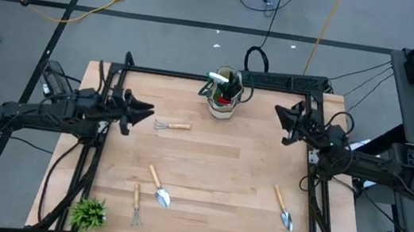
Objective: Pick & Place Garden tools in Gardening bag
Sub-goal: Put the top hand rake into the gardening bag
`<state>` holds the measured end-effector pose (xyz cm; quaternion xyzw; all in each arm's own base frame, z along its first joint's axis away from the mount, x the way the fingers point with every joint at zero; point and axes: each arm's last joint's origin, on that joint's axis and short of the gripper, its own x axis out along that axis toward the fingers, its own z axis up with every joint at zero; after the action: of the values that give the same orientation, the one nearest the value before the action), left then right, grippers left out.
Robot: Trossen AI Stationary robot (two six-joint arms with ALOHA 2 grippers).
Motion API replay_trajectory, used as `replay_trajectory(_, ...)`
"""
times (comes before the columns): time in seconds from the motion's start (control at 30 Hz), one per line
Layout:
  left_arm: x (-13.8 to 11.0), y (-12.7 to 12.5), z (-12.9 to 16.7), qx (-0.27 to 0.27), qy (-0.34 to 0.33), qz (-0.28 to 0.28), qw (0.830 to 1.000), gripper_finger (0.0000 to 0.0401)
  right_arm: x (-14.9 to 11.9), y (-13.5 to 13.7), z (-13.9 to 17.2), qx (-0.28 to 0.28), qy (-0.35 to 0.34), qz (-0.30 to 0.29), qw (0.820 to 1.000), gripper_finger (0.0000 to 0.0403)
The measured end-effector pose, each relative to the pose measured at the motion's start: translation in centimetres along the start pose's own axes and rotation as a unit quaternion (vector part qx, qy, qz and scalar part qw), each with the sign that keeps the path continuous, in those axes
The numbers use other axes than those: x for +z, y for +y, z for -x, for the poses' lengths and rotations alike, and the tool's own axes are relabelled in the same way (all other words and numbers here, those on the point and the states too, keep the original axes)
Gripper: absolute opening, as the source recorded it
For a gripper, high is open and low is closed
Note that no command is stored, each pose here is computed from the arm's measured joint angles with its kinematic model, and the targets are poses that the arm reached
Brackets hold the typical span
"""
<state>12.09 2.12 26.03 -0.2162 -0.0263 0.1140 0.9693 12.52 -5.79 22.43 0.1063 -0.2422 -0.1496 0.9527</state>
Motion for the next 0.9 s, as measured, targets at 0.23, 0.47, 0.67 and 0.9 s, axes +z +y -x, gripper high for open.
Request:
replay_trajectory(0.23, -0.7, 0.3, -1.6, 0.041, 0.032, 0.016, 0.999, 0.0145, -0.6, -0.2, 0.5, -0.003, 0.01, -0.002, 1.0, 0.0)
replay_trajectory(0.47, -1.2, 0.4, -4.3, 0.076, 0.101, -0.011, 0.992, 0.0145, -0.7, -0.2, 0.5, -0.004, 0.011, -0.008, 1.0, 0.0)
replay_trajectory(0.67, -1.1, 0.1, -6.6, 0.116, 0.21, -0.067, 0.968, 0.0145, -0.7, -0.2, 0.5, -0.004, 0.011, -0.008, 1.0, 0.0)
replay_trajectory(0.9, -0.4, -0.3, -9.5, 0.154, 0.322, -0.136, 0.924, 0.0145, -0.7, -0.2, 0.5, -0.004, 0.011, -0.008, 1.0, 0.0)
